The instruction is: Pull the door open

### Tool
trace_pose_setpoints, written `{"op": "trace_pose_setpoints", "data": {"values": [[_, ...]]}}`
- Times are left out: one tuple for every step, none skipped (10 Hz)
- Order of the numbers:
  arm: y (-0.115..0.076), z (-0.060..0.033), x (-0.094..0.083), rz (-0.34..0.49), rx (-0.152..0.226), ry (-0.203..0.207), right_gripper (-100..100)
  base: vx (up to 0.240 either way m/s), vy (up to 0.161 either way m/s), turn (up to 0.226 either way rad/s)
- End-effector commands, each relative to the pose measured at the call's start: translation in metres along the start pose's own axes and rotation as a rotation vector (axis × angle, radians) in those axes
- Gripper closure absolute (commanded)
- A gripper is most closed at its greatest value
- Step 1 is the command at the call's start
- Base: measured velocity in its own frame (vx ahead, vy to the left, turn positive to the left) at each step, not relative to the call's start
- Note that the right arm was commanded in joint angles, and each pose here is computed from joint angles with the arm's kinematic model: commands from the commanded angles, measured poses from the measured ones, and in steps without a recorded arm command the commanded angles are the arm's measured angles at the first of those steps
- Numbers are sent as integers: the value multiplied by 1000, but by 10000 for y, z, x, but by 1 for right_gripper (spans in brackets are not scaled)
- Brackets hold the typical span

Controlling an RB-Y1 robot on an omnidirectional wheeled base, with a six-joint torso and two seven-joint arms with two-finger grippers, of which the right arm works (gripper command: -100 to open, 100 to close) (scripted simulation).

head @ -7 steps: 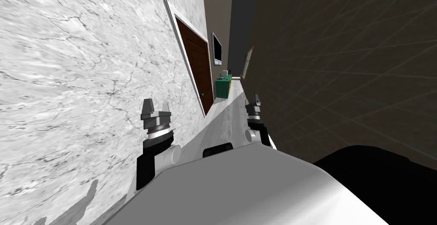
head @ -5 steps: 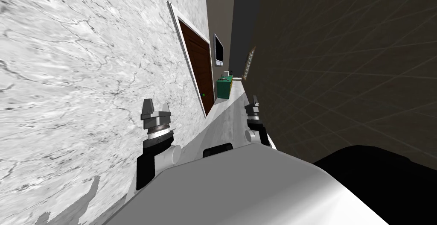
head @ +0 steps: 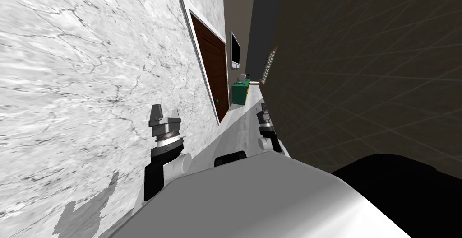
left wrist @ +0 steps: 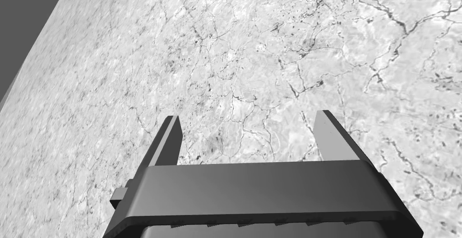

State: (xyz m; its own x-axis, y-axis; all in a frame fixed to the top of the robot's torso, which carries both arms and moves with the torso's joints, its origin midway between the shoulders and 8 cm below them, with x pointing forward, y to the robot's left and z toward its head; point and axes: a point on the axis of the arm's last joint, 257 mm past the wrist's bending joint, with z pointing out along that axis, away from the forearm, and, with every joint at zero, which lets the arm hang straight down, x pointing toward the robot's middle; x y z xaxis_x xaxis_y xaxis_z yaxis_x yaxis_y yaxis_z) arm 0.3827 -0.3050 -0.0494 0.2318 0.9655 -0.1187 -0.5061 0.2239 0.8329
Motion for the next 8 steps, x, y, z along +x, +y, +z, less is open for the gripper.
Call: {"op": "trace_pose_setpoints", "data": {"values": [[-108, -29, 57, -51, 10, 23, -100, 137, -7, 100], [-144, -38, 76, -67, 14, 30, -100, 122, -17, 68], [-215, -55, 114, -99, 21, 45, -100, 135, -33, 118], [-250, -64, 132, -115, 24, 53, -100, 123, -34, 76], [-287, -73, 152, -132, 28, 61, -100, 88, -16, 58], [-368, -96, 195, -167, 35, 77, -100, 112, -19, 123], [-449, -120, 238, -203, 42, 94, -100, 136, -41, 151], [-489, -133, 259, -221, 45, 103, -100, 128, -45, 90]]}}
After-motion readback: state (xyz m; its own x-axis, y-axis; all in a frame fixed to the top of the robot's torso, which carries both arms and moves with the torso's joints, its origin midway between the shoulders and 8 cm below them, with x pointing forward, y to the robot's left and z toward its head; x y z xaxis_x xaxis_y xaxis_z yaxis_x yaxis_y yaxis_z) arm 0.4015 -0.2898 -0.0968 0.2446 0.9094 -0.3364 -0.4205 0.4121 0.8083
